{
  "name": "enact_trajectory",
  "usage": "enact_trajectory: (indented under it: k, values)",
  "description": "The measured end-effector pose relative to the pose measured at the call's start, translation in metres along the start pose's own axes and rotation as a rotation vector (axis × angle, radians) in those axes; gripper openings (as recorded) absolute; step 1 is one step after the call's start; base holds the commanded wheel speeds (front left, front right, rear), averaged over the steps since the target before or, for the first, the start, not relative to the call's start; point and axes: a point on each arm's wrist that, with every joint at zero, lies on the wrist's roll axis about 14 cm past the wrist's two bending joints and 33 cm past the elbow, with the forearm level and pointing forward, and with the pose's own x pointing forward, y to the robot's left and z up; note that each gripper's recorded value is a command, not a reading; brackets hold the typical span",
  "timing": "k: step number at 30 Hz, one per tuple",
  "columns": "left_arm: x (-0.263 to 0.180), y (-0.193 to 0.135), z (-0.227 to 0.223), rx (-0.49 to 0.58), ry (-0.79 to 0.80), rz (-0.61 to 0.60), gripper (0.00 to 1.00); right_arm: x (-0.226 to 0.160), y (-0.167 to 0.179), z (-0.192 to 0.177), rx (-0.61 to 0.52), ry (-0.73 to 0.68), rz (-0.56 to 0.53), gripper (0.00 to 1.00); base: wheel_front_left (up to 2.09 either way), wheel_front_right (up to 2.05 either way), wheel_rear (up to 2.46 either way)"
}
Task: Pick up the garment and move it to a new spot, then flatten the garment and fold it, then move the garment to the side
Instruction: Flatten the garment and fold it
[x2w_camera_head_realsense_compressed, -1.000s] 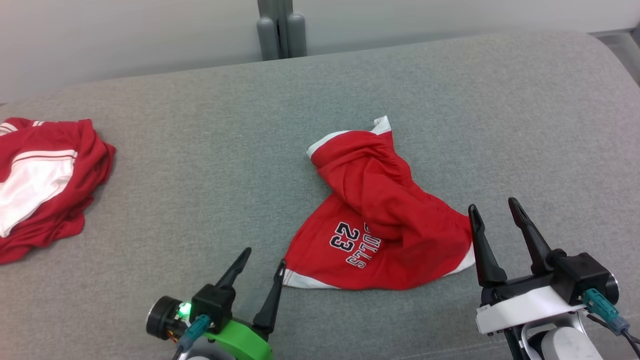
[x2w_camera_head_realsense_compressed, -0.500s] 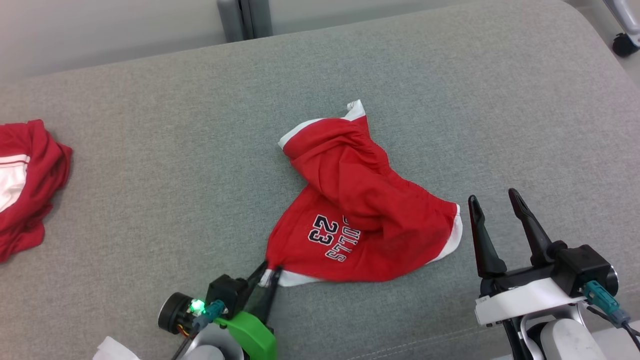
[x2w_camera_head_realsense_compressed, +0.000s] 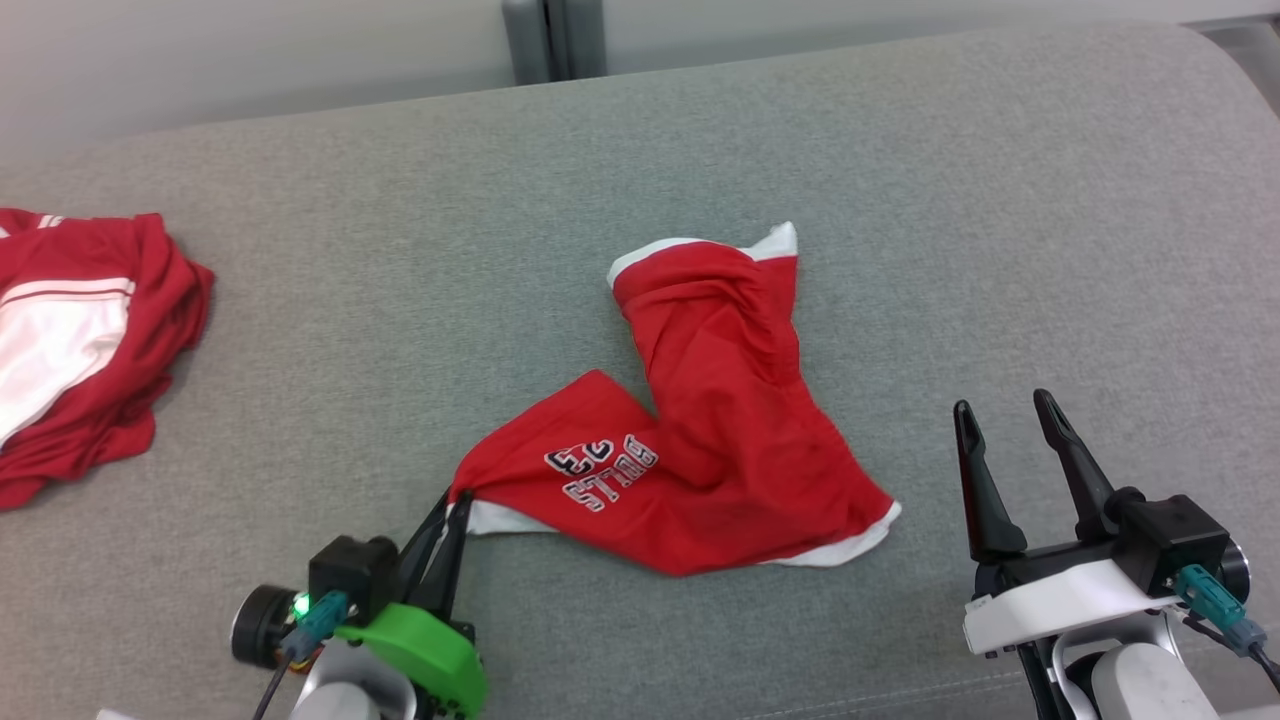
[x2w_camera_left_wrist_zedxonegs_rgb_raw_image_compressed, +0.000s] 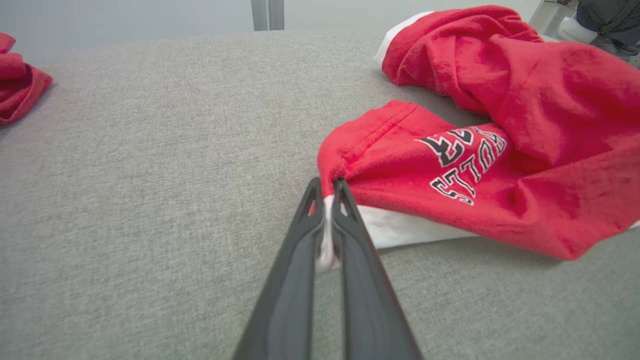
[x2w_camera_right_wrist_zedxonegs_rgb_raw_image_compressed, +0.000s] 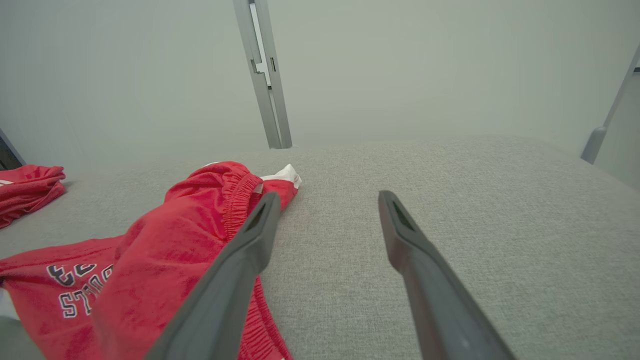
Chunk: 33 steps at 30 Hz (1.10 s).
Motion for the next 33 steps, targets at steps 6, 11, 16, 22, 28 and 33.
enact_trajectory:
  k: [6, 11, 16, 22, 28, 33]
  values:
    - [-0.03, 0.024, -0.01, -0.018, 0.012, 0.098, 0.0, 0.001, 0.007, -0.004, 0.001, 0.013, 0.026, 1.0, 0.0, 0.0, 0.0]
    - [-0.035, 0.025, 0.005, -0.016, -0.042, 0.121, 1.0, 0.0, 0.012, -0.005, 0.002, 0.017, 0.044, 1.0, 0.0, 0.0, 0.0]
    - [-0.038, 0.023, 0.033, -0.014, -0.136, 0.136, 1.0, -0.001, 0.019, -0.001, 0.005, 0.009, 0.069, 1.0, 0.0, 0.0, 0.0]
    - [-0.053, 0.037, 0.073, 0.024, -0.27, 0.202, 1.0, 0.004, 0.035, 0.003, 0.004, -0.002, 0.131, 1.0, 0.0, 0.0, 0.0]
    - [-0.078, 0.063, 0.1, 0.059, -0.36, 0.302, 1.0, 0.012, 0.053, 0.001, -0.008, 0.009, 0.202, 1.0, 0.0, 0.0, 0.0]
    - [-0.097, 0.08, 0.108, 0.087, -0.39, 0.372, 1.0, 0.021, 0.067, -0.007, -0.018, 0.04, 0.255, 1.0, 0.0, 0.0, 0.0]
